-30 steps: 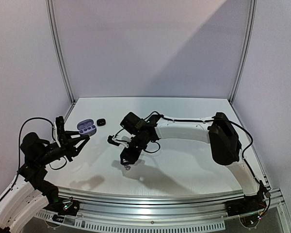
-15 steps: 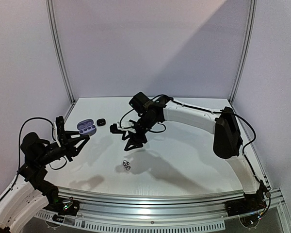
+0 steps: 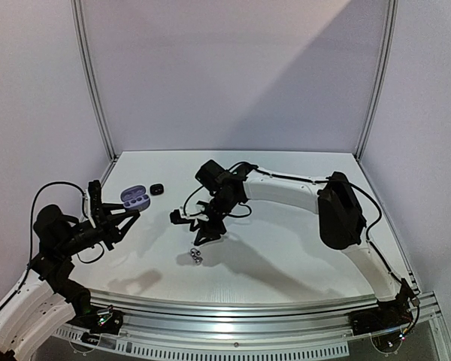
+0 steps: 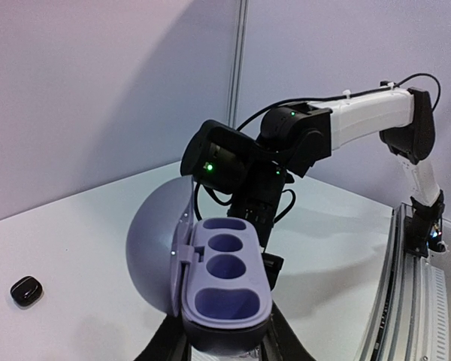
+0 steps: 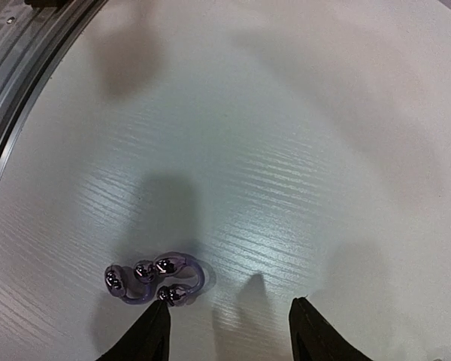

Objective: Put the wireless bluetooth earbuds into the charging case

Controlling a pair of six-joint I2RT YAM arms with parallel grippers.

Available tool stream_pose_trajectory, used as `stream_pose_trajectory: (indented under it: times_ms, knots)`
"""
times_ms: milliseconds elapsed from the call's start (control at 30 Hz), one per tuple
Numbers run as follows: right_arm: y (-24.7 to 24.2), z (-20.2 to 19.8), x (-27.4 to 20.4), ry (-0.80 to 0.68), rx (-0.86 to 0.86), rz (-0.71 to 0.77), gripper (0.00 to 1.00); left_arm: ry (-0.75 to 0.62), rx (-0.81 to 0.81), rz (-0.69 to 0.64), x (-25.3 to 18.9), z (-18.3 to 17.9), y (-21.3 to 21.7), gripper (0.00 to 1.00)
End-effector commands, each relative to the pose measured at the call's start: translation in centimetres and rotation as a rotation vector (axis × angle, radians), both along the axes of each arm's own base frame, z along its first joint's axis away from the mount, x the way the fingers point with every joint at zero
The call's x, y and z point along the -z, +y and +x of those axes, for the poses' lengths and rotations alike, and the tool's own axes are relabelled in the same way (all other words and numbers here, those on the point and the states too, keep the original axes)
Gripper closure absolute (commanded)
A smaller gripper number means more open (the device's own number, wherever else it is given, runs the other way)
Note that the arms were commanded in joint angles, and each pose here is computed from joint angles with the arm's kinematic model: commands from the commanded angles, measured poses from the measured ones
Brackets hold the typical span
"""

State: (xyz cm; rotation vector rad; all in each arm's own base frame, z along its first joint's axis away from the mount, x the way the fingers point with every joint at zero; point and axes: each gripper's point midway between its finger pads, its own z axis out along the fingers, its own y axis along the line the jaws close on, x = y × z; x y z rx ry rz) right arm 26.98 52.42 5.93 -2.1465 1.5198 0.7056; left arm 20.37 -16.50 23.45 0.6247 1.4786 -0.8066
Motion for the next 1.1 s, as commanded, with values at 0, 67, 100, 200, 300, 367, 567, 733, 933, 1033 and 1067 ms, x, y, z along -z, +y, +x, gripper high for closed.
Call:
stream_pose_trajectory:
  times_ms: [0,67,100,200,300,367,567,733,933,1033,1067]
  knots:
    - [0.1,-0.8,2.5,0.032,-0.036,-0.013,0.45,0.004,-0.019,0.005,0.6,0.4,0.3,1.0]
    - [0.0,-1.1,3.3,0.018,-0.045,-0.035,0.44,0.006,-0.019,0.005,0.7,0.4,0.3,1.0]
    - [0.0,-1.1,3.6,0.006,-0.053,-0.042,0.44,0.006,-0.019,0.006,0.7,0.4,0.3,1.0]
    - [-0.2,-1.2,4.0,-0.003,-0.062,-0.058,0.44,0.014,-0.019,0.006,0.9,0.5,0.3,1.0]
    - [-0.2,-1.0,4.4,-0.014,-0.05,-0.073,0.45,0.019,-0.021,0.008,1.0,0.6,0.3,1.0]
    - [-0.2,-1.3,4.6,-0.018,-0.054,-0.086,0.45,0.021,-0.023,0.009,1.1,0.7,0.3,1.0]
    - [-0.1,-2.0,5.8,-0.064,-0.097,-0.121,0.46,0.029,-0.027,0.012,1.3,0.8,0.3,1.0]
    - [0.0,-2.3,6.3,-0.07,-0.106,-0.132,0.46,0.029,-0.029,0.013,1.3,0.9,0.3,1.0]
    - [0.9,-3.1,5.7,-0.103,-0.137,-0.114,0.46,0.026,-0.031,0.013,1.3,0.8,0.3,1.0]
    - [1.3,-3.3,5.6,-0.108,-0.133,-0.107,0.46,0.026,-0.03,0.011,1.2,0.8,0.3,1.0]
    - [1.3,-3.3,5.7,-0.112,-0.134,-0.111,0.46,0.025,-0.03,0.011,1.2,0.8,0.3,1.0]
